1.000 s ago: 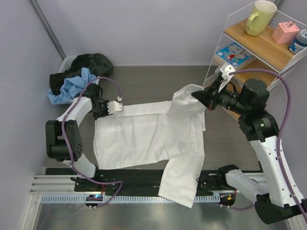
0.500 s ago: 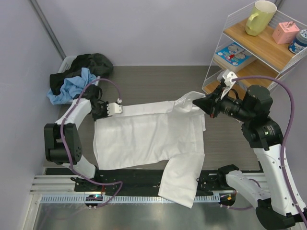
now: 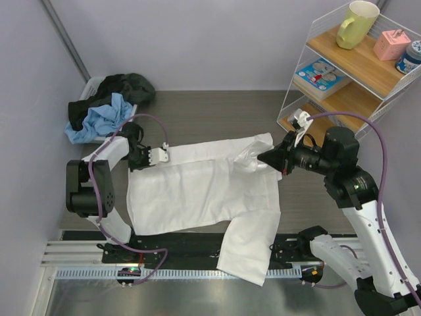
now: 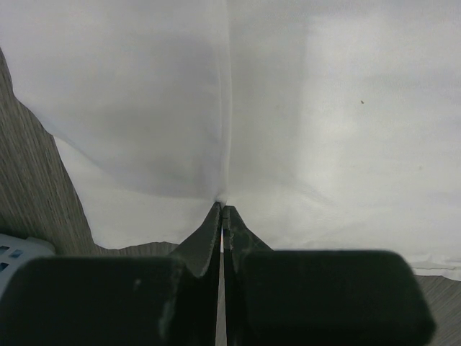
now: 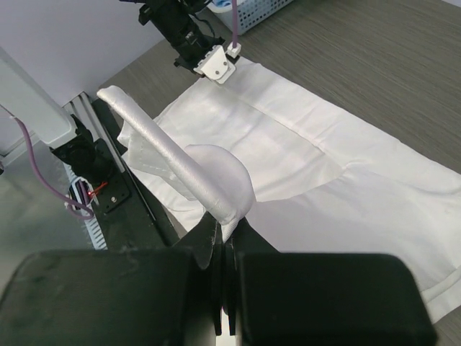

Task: Fold and stack the long sleeve shirts
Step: Fold the shirt

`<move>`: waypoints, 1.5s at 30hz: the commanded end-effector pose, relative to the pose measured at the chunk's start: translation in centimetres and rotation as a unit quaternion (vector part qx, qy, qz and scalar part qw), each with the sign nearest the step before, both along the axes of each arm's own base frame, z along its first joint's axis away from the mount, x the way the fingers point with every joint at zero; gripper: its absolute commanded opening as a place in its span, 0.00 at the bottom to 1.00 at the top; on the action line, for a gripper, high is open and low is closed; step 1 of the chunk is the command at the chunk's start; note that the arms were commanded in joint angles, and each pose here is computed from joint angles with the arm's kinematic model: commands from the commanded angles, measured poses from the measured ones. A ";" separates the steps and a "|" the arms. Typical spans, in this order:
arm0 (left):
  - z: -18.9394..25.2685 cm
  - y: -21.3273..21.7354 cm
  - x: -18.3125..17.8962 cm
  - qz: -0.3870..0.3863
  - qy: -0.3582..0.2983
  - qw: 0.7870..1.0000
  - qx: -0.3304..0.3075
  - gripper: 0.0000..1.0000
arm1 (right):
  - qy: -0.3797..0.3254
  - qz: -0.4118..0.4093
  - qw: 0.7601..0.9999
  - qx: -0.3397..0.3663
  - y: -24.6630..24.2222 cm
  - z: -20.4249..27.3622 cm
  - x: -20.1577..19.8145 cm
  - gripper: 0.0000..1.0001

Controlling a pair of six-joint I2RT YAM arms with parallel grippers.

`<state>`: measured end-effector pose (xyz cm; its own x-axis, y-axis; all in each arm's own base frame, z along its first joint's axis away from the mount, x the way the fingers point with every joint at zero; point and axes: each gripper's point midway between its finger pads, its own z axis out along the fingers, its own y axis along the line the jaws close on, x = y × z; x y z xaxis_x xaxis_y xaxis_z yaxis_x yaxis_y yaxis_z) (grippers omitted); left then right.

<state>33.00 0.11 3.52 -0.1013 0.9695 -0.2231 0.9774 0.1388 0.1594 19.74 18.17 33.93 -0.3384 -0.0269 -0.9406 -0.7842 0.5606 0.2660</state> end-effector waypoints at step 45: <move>29.9 -24.0 -10.7 0.033 -0.119 0.844 -0.521 1.00 | 0.031 0.084 0.996 0.030 5.2 -3.5 2.2 0.01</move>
<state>21.75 -20.44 30.80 0.1200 0.3741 -0.9196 0.9083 0.3325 0.2538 21.68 22.48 28.71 -0.4682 -0.0632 -0.8813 -0.8082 0.4338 0.3983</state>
